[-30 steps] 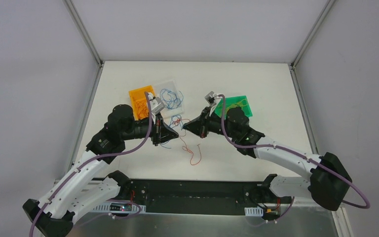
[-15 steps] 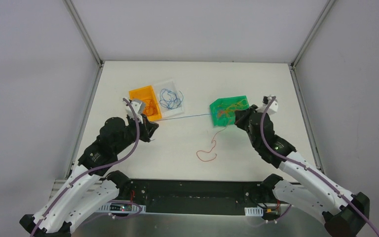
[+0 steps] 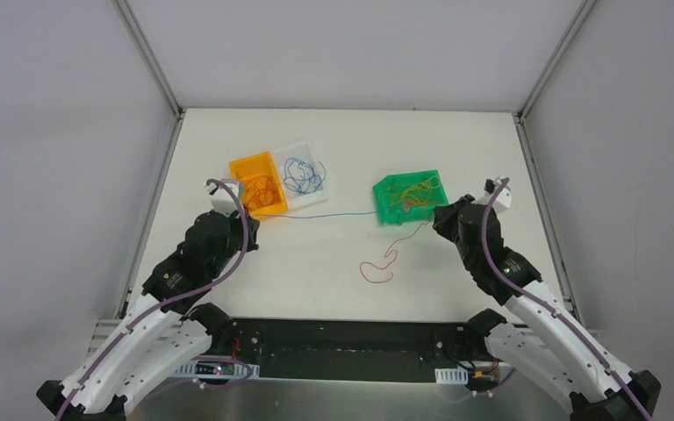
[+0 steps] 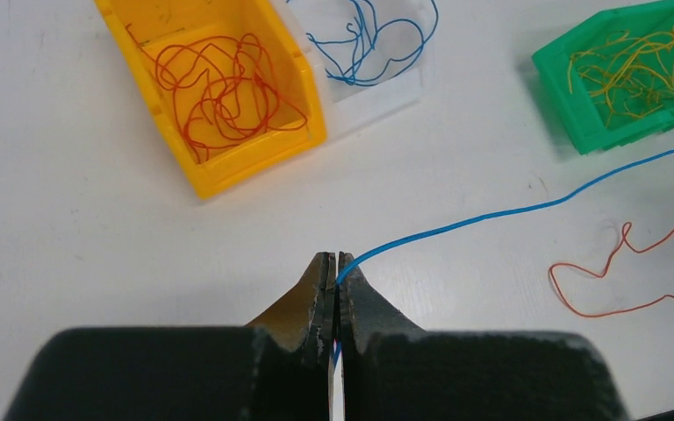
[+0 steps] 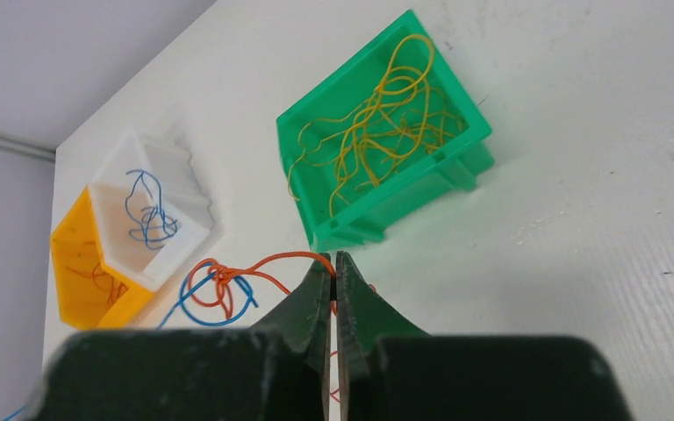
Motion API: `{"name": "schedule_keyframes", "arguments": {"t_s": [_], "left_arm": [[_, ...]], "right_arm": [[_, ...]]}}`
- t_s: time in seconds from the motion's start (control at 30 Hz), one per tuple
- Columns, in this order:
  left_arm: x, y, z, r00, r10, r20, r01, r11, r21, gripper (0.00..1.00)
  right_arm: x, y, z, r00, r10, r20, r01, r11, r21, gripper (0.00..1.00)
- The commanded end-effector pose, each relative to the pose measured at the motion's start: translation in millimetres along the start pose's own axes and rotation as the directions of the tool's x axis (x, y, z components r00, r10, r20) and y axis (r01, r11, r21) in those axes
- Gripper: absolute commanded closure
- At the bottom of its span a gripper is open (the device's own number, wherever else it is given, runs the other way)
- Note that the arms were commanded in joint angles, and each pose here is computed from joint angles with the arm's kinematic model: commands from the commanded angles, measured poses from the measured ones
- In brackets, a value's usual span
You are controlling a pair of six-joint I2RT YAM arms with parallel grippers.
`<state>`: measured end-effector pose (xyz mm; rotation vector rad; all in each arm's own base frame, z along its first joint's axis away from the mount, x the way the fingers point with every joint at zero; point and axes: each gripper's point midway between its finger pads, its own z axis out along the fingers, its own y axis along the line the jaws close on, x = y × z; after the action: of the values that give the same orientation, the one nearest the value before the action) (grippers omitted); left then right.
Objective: Untangle the cables
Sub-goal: Untie the cable.
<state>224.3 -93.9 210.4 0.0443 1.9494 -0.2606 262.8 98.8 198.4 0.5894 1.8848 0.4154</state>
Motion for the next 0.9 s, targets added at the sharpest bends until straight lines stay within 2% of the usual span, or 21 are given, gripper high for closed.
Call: {"name": "schedule_keyframes", "arguments": {"t_s": [0.0, 0.07, 0.13, 0.17, 0.23, 0.3, 0.4, 0.47, 0.67, 0.73, 0.77, 0.83, 0.87], "left_arm": [[6, -16, 7, 0.998, 0.038, -0.057, -0.033, 0.996, 0.078, 1.00], [9, -15, 11, 0.995, 0.052, -0.084, -0.047, 0.997, 0.062, 1.00], [8, 11, 9, 0.998, -0.009, -0.069, 0.002, 0.995, -0.100, 1.00], [4, 28, 5, 0.999, -0.045, -0.025, 0.040, 0.980, -0.194, 1.00], [-4, 71, -12, 0.987, -0.117, 0.108, 0.151, 0.900, -0.409, 1.00], [-9, 102, -35, 0.955, -0.168, 0.246, 0.276, 0.808, -0.520, 1.00], [-16, 127, -64, 0.900, -0.195, 0.391, 0.402, 0.720, -0.565, 1.00], [-19, 139, -78, 0.871, -0.192, 0.453, 0.449, 0.685, -0.574, 1.00], [-20, 158, -104, 0.810, -0.190, 0.555, 0.539, 0.616, -0.575, 1.00], [-21, 154, -101, 0.788, -0.226, 0.573, 0.569, 0.622, -0.537, 1.00], [-23, 145, -91, 0.803, -0.237, 0.547, 0.546, 0.659, -0.517, 1.00], [-29, 107, -56, 0.886, -0.204, 0.416, 0.386, 0.822, -0.419, 1.00], [-29, 81, -38, 0.923, -0.182, 0.340, 0.296, 0.898, -0.325, 1.00]], "right_arm": [[8, 31, -5, 0.994, -0.060, -0.095, 0.046, 0.989, -0.137, 1.00], [8, 18, -1, 0.992, -0.069, -0.104, 0.064, 0.997, -0.049, 1.00], [3, -3, 2, 0.994, -0.072, -0.083, 0.078, 0.995, 0.064, 1.00], [0, -15, 3, 0.996, -0.065, -0.068, 0.072, 0.990, 0.117, 1.00], [-7, -41, 4, 1.000, -0.009, -0.022, 0.014, 0.973, 0.231, 1.00], [-13, -67, 4, 0.997, 0.071, 0.030, -0.077, 0.943, 0.325, 1.00], [-11, -99, 6, 0.977, 0.203, 0.067, -0.213, 0.897, 0.386, 1.00], [-5, -101, 9, 0.965, 0.257, 0.046, -0.255, 0.895, 0.366, 1.00], [-4, -107, 11, 0.960, 0.279, 0.035, -0.271, 0.886, 0.377, 1.00], [-4, -94, 14, 0.968, 0.250, -0.010, -0.234, 0.921, 0.311, 1.00], [-2, -83, 15, 0.970, 0.238, -0.044, -0.219, 0.941, 0.257, 1.00], [2, -55, 15, 0.972, 0.201, -0.120, -0.188, 0.976, 0.110, 1.00], [9, -35, 12, 0.967, 0.177, -0.184, -0.180, 0.984, -0.003, 1.00]]}}
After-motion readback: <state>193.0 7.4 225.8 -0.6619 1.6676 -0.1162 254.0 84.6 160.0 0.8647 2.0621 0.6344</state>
